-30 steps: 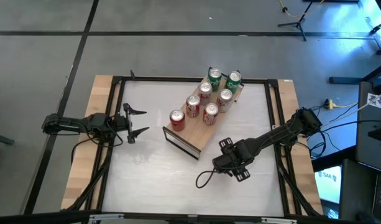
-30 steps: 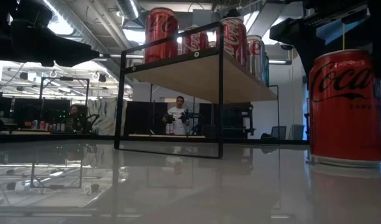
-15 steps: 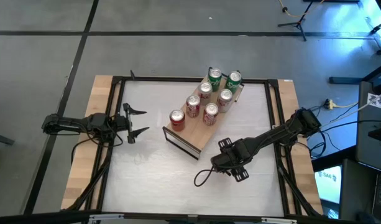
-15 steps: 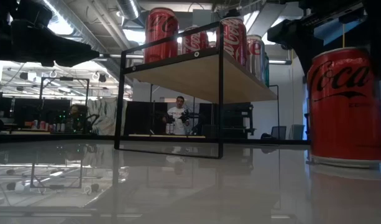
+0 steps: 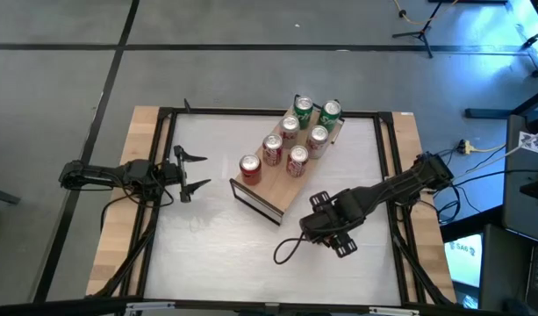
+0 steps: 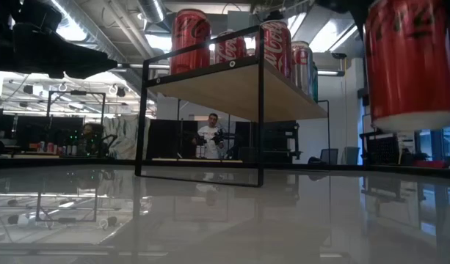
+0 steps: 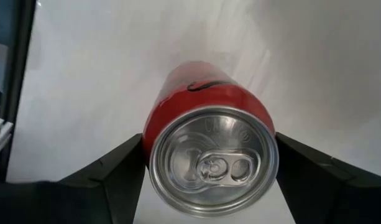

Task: Place canned beverage on shelf
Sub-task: Put the red-black soda can on the shelf aligned with the other red-black soda can

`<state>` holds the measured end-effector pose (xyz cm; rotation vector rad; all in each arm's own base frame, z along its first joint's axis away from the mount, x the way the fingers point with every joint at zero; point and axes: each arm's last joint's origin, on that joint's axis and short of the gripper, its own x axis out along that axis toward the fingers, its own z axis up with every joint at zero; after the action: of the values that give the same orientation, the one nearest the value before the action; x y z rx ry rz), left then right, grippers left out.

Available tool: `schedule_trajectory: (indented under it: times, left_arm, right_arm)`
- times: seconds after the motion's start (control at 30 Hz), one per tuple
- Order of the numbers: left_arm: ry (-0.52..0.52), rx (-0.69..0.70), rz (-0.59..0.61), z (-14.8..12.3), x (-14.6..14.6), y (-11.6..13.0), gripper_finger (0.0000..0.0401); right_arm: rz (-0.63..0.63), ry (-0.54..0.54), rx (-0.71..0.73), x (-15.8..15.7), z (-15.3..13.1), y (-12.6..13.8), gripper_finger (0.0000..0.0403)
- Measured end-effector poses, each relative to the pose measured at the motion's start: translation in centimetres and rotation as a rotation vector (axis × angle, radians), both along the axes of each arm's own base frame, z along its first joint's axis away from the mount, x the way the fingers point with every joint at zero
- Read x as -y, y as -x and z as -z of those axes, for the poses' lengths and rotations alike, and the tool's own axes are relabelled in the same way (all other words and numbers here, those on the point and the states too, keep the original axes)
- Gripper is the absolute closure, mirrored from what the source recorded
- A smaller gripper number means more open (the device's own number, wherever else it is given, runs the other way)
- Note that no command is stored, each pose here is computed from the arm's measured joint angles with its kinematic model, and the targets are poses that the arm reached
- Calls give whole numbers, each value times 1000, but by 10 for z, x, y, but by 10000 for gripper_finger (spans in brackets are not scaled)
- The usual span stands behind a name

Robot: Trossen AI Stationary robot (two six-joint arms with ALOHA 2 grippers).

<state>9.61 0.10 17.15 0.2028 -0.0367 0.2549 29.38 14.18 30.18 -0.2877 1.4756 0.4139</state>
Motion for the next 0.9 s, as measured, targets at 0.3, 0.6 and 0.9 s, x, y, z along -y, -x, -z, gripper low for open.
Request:
schedule_trajectory:
  times: [0.3,0.6,0.9]
  left_arm:
    - [0,0,0,0,0,0,71]
    - [0,0,0,0,0,0,71]
    - [0,0,0,0,0,0,71]
  right_arm:
    - [29,4,84,8,-40,-2,102]
    - [129,13,119,41,-68,-7,102]
    - [104,18,158,65,-79,-12,102]
